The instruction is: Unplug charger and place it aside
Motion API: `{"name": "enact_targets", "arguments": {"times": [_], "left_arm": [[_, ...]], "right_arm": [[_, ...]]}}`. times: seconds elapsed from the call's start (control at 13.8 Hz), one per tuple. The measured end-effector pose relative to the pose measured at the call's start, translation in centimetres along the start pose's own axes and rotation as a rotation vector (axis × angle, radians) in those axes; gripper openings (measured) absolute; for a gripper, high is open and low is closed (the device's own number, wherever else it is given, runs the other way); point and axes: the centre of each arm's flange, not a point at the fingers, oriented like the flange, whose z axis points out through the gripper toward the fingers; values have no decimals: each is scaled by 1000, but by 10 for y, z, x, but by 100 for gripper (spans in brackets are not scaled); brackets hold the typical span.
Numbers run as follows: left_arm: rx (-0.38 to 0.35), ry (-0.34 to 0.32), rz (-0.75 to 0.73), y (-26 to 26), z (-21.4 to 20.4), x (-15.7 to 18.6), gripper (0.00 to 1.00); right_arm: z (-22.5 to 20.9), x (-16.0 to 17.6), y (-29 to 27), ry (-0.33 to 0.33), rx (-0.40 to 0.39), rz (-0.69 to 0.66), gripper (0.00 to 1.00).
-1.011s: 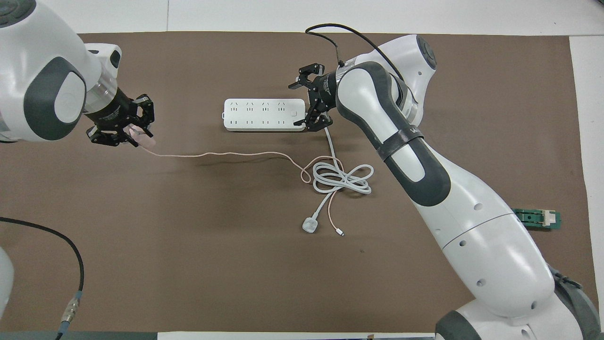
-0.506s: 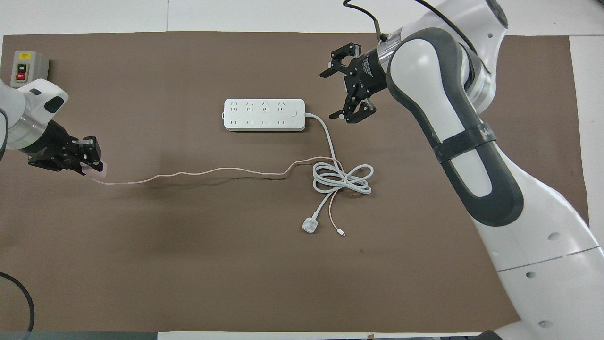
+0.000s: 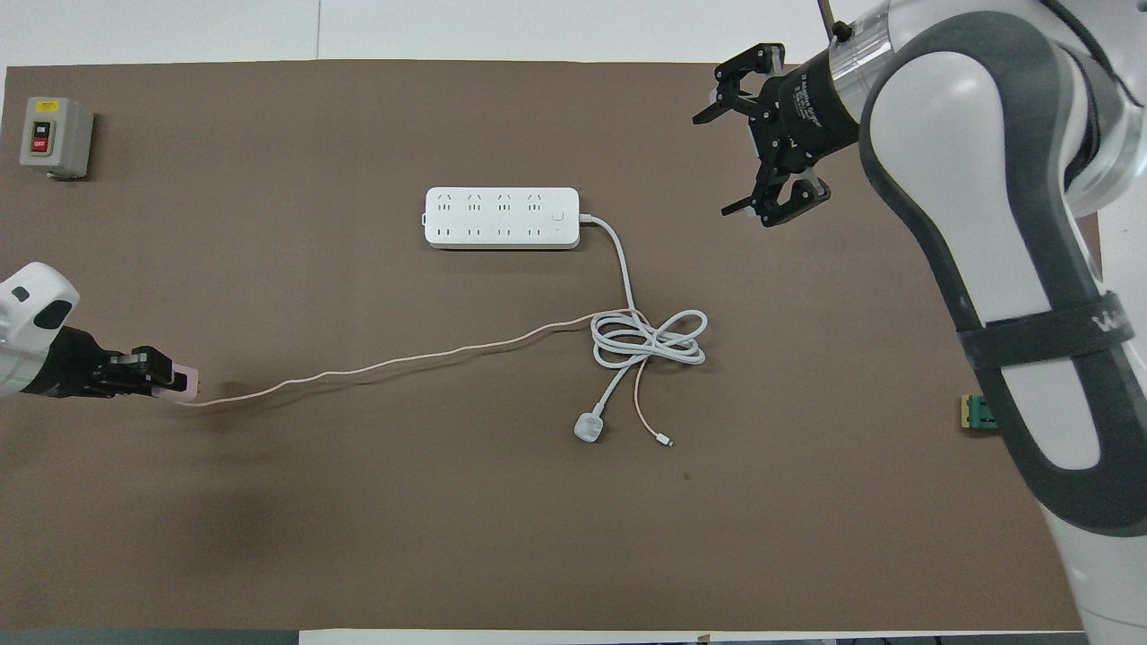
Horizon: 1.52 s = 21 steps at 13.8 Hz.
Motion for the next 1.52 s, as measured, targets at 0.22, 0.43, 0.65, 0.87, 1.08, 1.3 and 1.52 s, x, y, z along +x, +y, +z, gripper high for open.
{"name": "enact_targets", "arguments": {"times": [0.22,0.43,0.65,0.87,1.08,1.3,1.52], "left_arm": [[-13,42,7,-14,23,-18,35],[-11,85,29,-27,30,-29,44],[32,100,60,-40,29,-30,76],[94,95,86,-51,0,-23,100],[96,103,51,-39,-52,-7,100],[99,120,8,-10,-99,5,100],[134,125,-11,24,-136,9,100]], "right_arm": [[-33,13,16,46,-23,-139,100],[-53,32,33,111,-99,-368,100],[-70,44,46,178,-182,-612,100],[-87,49,57,228,-252,-831,100],[-110,59,74,261,-313,-1016,100],[-136,66,95,301,-385,-1155,100],[-156,65,115,320,-411,-1210,100]]}}
